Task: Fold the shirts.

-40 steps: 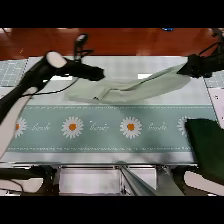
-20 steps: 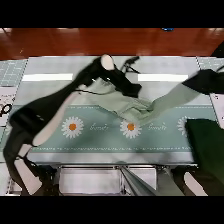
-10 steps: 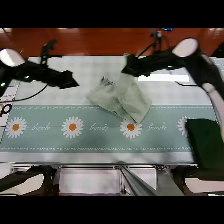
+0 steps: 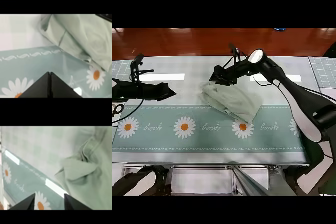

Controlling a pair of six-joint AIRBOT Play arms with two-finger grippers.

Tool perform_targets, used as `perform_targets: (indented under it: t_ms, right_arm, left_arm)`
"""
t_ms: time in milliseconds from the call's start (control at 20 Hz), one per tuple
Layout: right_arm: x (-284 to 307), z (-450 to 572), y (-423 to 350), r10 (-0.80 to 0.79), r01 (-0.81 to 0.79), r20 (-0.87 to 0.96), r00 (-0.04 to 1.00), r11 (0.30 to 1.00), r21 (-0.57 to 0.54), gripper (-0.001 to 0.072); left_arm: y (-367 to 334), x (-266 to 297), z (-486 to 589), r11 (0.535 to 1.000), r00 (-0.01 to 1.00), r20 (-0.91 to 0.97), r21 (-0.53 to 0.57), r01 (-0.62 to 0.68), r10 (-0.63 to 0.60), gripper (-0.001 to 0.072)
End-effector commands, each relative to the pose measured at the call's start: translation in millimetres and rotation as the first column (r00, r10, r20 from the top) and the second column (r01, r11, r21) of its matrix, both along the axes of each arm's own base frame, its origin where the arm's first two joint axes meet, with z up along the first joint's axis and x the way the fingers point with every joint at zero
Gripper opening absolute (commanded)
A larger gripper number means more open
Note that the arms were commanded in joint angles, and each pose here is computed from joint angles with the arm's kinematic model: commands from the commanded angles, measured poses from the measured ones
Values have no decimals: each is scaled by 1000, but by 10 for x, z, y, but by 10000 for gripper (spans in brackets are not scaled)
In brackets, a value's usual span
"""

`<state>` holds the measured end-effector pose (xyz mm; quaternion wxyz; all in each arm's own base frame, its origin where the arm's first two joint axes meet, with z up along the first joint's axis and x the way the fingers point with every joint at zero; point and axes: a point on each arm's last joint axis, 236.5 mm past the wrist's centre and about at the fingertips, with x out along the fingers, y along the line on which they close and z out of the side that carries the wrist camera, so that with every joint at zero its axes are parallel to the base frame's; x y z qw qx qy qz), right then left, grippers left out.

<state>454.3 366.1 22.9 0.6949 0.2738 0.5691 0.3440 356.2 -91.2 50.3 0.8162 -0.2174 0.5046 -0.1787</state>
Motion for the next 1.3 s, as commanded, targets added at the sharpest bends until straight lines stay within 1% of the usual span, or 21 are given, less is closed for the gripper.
perform_targets:
  t_ms: [0,50,100,150,200,250,300,350,450,550,600,650,850,900,1000,1150,1200,1250]
  right_arm:
    - [-184,354,-448,76,-77,-44,996,997,-6,416]
    - [-198,529,-831,73,-74,-16,997,995,-72,416]
    - [-215,634,-1280,38,-36,5,999,981,-188,416]
    - [-270,700,-1837,-26,36,33,999,936,-349,416]
    - [-364,740,-2336,-93,114,68,993,868,-484,416]
    - [-512,748,-2788,-173,202,106,979,788,-582,416]
    - [-672,689,-3107,-267,296,143,953,727,-620,417]
    - [-810,559,-3242,-353,378,164,921,705,-600,418]
    - [-1055,155,-3255,-509,518,168,845,696,-497,419]
    - [-1222,-301,-3043,-606,590,92,790,711,-383,420]
    - [-1286,-511,-2880,-620,595,37,784,732,-332,419]
    - [-1329,-681,-2744,-623,591,-14,782,749,-299,419]
    - [-1296,-1152,-2303,-573,528,-197,795,815,-240,419]
    - [-1253,-1185,-2181,-545,510,-234,805,837,-197,419]
    - [-1126,-1198,-2019,-514,500,-277,812,857,-124,418]
    - [-1009,-1237,-1834,-464,458,-312,829,884,-96,407]
    - [-981,-1224,-1734,-433,429,-317,844,899,-86,352]
    - [-936,-1153,-1620,-391,390,-298,871,919,-65,206]
  left_arm:
    - [309,210,227,993,991,67,-6,-117,118,16]
    - [438,257,420,988,983,97,-25,-152,153,16]
    - [571,294,639,981,970,144,-44,-189,194,16]
    - [695,295,845,972,953,194,-58,-227,234,16]
    - [795,262,988,964,935,236,-59,-257,264,16]
    - [857,195,1105,960,919,276,-52,-277,280,16]
    - [864,124,1166,956,908,302,-51,-289,290,16]
    - [836,44,1181,955,901,320,-50,-293,293,16]
    - [714,-133,1060,958,905,317,-51,-283,285,16]
    - [533,-305,816,967,927,276,-54,-249,254,16]
    - [427,-385,675,973,942,245,-56,-223,230,16]
    - [331,-447,542,978,955,214,-58,-199,207,16]
    - [-43,-636,188,993,986,127,-70,-97,105,16]
    - [-94,-663,161,994,989,121,-70,-80,89,16]
    - [-136,-673,160,995,990,123,-70,-67,75,16]
    - [-123,-645,160,995,988,127,-71,-76,85,16]
    - [-114,-627,158,994,987,130,-71,-82,90,16]
    - [-104,-606,153,994,987,132,-71,-88,97,16]
